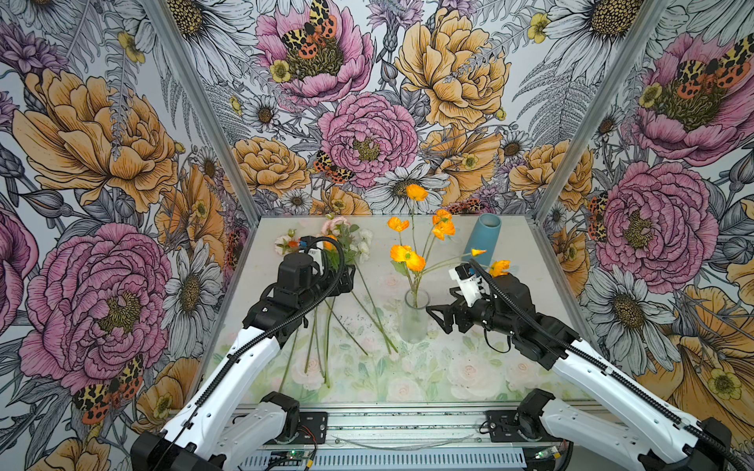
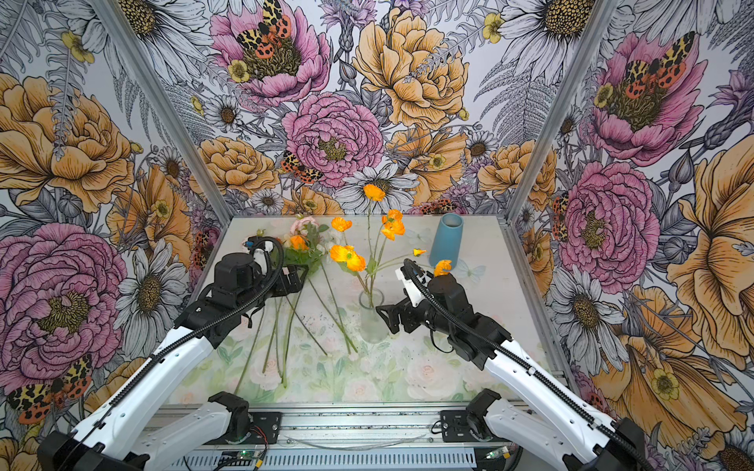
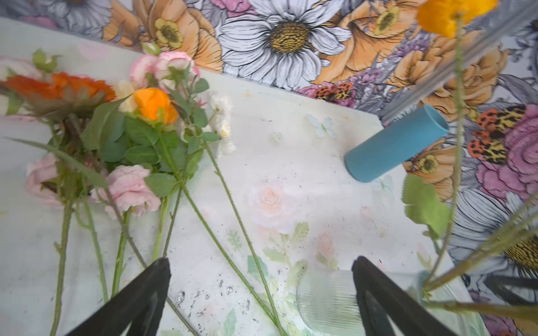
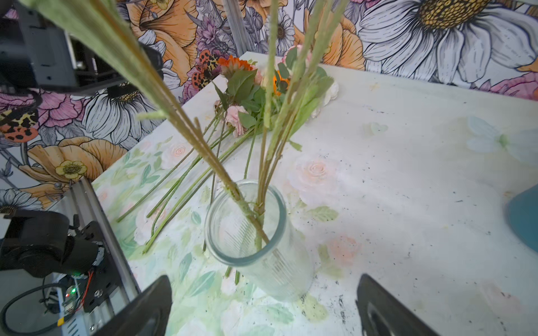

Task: Arrange the flowers into the vase

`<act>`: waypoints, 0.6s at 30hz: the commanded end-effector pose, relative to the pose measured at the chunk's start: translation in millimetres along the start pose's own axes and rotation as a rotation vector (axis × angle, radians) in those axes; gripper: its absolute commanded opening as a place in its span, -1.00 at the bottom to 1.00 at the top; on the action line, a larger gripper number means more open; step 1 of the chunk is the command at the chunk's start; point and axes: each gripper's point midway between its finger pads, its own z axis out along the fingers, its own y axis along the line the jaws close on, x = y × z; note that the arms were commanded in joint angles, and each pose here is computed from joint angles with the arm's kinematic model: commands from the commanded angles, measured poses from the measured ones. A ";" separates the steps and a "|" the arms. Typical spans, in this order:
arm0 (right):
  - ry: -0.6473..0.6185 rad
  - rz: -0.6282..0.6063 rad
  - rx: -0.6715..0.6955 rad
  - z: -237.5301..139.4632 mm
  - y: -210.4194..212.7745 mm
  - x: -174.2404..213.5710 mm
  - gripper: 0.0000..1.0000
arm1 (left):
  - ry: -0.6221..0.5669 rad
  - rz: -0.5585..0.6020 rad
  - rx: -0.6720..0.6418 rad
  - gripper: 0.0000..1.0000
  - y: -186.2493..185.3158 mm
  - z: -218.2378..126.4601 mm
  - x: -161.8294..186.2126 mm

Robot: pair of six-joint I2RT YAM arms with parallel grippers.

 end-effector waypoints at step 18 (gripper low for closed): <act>0.034 -0.094 -0.262 -39.5 87.4 16.9 0.99 | 0.116 -0.272 -0.395 0.54 122.5 52.3 73.2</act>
